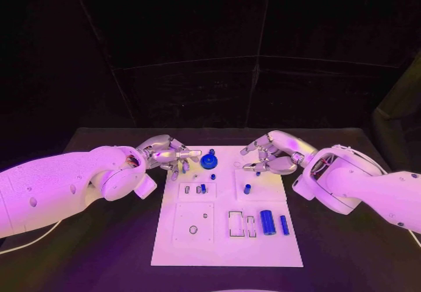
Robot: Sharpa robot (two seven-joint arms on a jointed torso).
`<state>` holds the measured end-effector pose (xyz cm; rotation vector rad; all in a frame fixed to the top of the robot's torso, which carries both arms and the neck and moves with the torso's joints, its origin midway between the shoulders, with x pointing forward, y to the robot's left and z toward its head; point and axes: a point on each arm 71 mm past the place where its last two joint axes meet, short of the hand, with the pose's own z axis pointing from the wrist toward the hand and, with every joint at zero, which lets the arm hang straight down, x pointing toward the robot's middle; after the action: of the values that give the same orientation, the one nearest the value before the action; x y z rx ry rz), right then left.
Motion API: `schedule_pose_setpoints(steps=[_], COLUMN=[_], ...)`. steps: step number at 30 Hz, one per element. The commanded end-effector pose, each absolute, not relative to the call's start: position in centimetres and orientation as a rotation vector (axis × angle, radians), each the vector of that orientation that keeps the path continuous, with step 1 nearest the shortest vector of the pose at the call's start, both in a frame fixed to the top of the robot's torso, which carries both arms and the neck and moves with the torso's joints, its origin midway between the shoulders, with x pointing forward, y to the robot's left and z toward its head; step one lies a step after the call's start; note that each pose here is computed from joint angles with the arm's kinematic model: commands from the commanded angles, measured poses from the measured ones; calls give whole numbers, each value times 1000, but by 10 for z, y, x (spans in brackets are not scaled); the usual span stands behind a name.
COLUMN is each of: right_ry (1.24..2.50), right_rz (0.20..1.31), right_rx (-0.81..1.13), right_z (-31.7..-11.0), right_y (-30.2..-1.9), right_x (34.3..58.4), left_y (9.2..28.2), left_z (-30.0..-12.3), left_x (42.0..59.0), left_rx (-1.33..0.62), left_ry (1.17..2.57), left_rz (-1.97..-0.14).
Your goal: Assemble the parts on the task board
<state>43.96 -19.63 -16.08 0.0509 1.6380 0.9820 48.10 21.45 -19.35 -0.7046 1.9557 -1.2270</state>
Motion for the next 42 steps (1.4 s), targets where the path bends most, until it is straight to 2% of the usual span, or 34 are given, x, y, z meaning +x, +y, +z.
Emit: schedule_pose_setpoints(steps=[1,6,12,24,42], right_ry=[1656,1642,1646,1618,1623], right_rz=[1032,960,916,845,837], right_rx=[172,190,193,150,143], right_z=[-159,-156,-156,-155,-157], right_y=[-208,-223,-227,-225,-222], right_x=[445,451,454,456,459], left_y=[213,202,187,158,145], left_z=[-206,-205,-207,-212,-216], left_x=[479,489,498,507,510], left_rx=[-404,-324,-240,-149,-86], left_ry=[2271,2346,2382,2422,2459], left_rz=[-834,-634,-520,-460,-427])
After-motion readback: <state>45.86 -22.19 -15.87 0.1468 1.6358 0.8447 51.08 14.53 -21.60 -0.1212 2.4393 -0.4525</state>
